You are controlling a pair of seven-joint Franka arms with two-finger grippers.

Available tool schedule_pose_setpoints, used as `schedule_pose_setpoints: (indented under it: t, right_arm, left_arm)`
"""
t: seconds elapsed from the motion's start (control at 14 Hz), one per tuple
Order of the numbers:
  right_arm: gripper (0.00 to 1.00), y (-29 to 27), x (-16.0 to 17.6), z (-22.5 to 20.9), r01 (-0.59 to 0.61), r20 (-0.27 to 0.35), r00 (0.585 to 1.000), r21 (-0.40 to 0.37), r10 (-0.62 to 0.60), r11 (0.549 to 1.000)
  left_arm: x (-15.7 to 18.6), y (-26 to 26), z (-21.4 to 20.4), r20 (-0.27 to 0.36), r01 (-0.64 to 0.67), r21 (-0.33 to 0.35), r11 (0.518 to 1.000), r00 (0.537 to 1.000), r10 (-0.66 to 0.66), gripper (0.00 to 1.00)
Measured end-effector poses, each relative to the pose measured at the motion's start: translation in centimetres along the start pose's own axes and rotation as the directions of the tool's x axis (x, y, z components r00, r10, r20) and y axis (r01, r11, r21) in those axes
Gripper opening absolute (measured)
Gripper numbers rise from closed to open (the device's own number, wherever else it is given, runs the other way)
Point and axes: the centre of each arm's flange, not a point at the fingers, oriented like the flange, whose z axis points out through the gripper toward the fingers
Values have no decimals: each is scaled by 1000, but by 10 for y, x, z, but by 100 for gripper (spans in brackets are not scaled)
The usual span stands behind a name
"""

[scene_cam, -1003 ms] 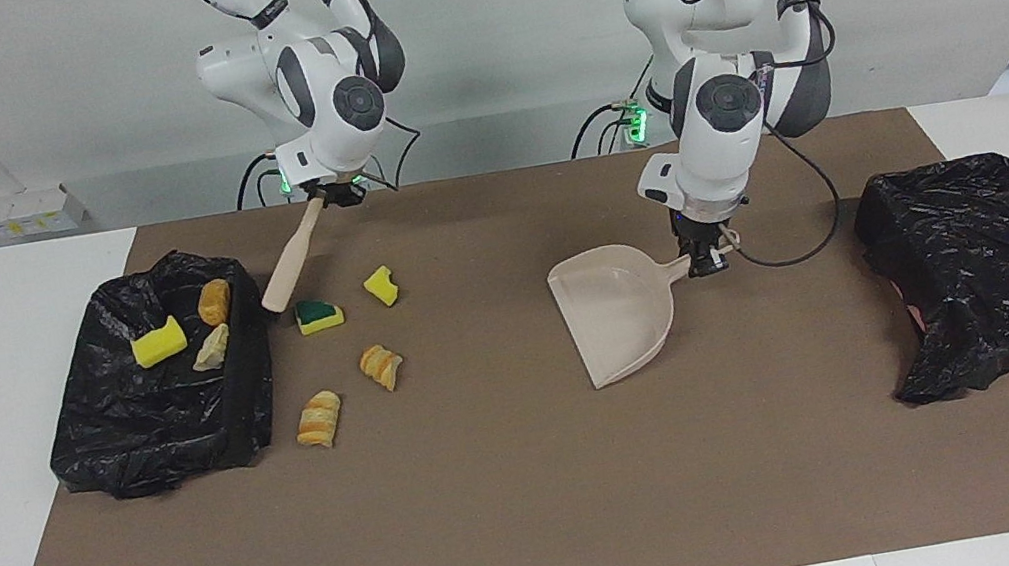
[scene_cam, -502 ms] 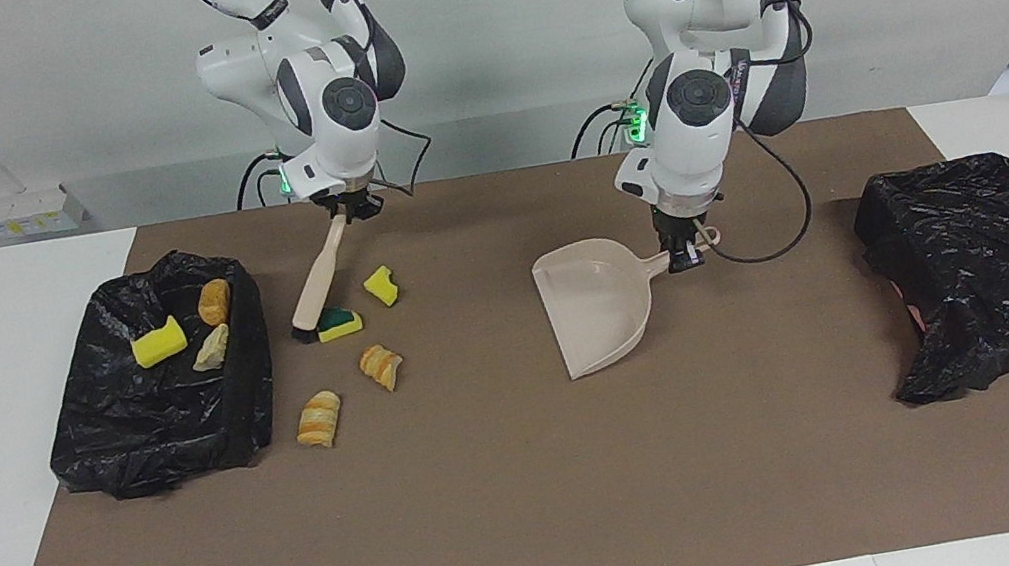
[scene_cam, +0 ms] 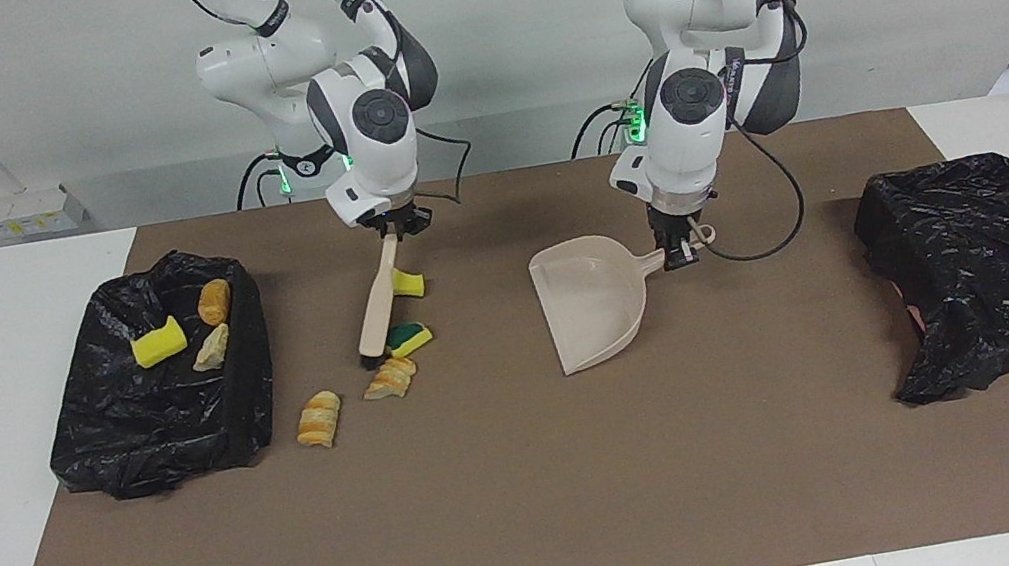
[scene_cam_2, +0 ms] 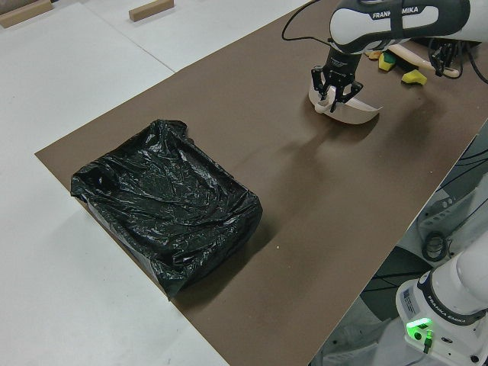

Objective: Sweep and dump trash in bin

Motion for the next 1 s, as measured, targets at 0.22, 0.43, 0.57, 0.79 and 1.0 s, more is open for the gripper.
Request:
schedule_pose_setpoints:
  t: [0.22,0.43,0.57,0.79,1.0]
  right_arm:
    - [26,-32,-16,-9,162,1,987,29,-162,986]
    - [26,-54,-36,-15,263,1,965,60,-263,963]
    - [26,-73,-51,-20,320,3,947,92,-322,943]
    - [26,-108,-70,-45,380,-31,925,130,-379,916]
    - [26,-125,-63,-76,391,-54,920,174,-388,904]
  left_arm:
    - [0,1,1,0,12,-2,1000,1000,-12,31]
    - [1,3,3,-1,16,0,1000,1000,-16,31]
    - [3,5,8,-8,14,11,1000,1000,-14,31]
    - [5,7,11,-13,8,19,1000,1000,-8,31]
    - [12,10,10,-16,-6,26,1000,1000,6,31]
